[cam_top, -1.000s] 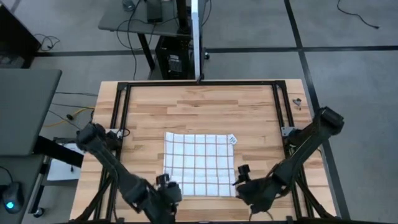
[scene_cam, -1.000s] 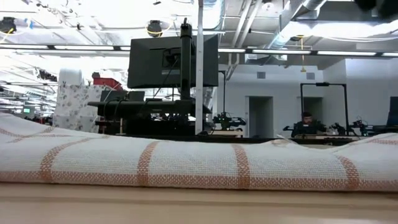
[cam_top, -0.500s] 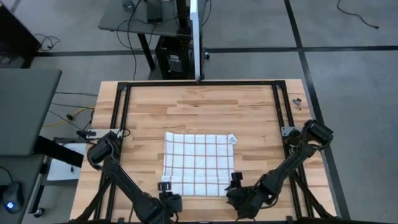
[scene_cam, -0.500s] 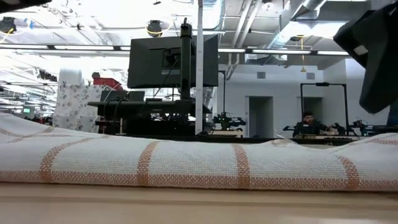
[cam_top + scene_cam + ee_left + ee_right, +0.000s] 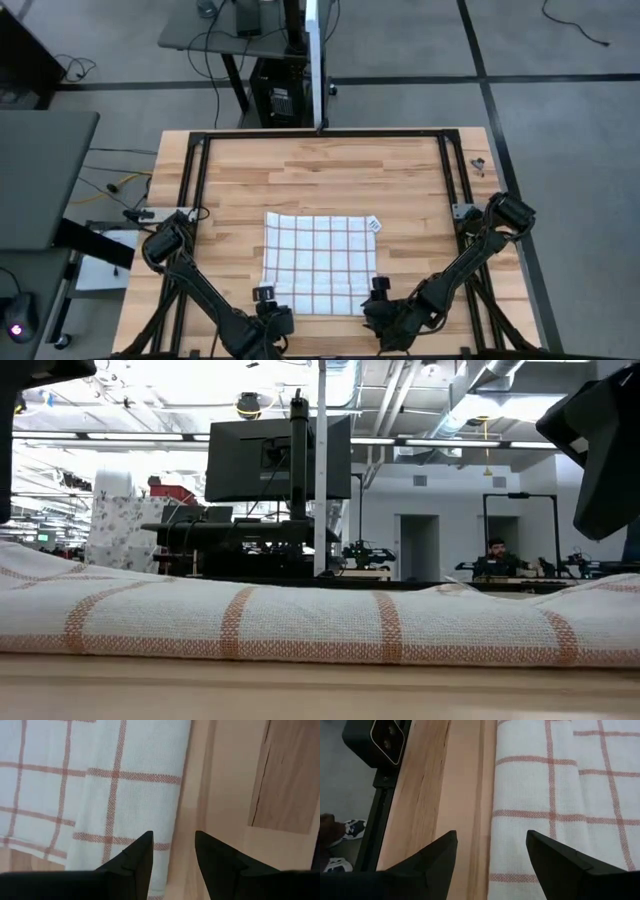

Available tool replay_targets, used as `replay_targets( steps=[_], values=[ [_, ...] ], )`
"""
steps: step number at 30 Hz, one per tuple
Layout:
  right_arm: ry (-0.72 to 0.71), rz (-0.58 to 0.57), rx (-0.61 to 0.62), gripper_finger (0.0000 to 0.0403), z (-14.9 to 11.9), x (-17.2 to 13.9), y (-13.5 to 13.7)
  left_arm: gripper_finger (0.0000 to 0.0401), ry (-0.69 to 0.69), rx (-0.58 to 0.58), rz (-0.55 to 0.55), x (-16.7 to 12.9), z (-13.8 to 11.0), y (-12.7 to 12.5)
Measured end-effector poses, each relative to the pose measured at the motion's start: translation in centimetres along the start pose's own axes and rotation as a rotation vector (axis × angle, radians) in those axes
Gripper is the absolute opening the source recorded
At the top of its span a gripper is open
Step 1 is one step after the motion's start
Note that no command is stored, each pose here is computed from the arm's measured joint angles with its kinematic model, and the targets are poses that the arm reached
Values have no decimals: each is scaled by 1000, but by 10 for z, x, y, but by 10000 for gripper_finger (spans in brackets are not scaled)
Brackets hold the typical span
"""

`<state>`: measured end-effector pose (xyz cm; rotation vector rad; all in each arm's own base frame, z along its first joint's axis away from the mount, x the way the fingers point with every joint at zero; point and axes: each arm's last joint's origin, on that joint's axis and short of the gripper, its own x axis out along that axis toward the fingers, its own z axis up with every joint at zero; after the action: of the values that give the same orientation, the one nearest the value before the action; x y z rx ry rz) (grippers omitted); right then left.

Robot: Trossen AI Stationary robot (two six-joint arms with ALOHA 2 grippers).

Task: Roll towel
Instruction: Roll the white towel

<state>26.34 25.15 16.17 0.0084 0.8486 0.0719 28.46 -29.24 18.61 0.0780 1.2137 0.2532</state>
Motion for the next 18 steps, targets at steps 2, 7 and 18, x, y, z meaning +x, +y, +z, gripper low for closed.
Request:
replay_targets(
  steps=[2,7,18],
  values=[
    [0,-1,1,232,0,0,0,145,0,-2,0,0,0,0],
    [0,-8,10,232,2,2,-4,176,-4,-21,8,0,0,0],
    [13,5,-44,232,2,3,-4,236,4,66,28,18,-8,3]
  ],
)
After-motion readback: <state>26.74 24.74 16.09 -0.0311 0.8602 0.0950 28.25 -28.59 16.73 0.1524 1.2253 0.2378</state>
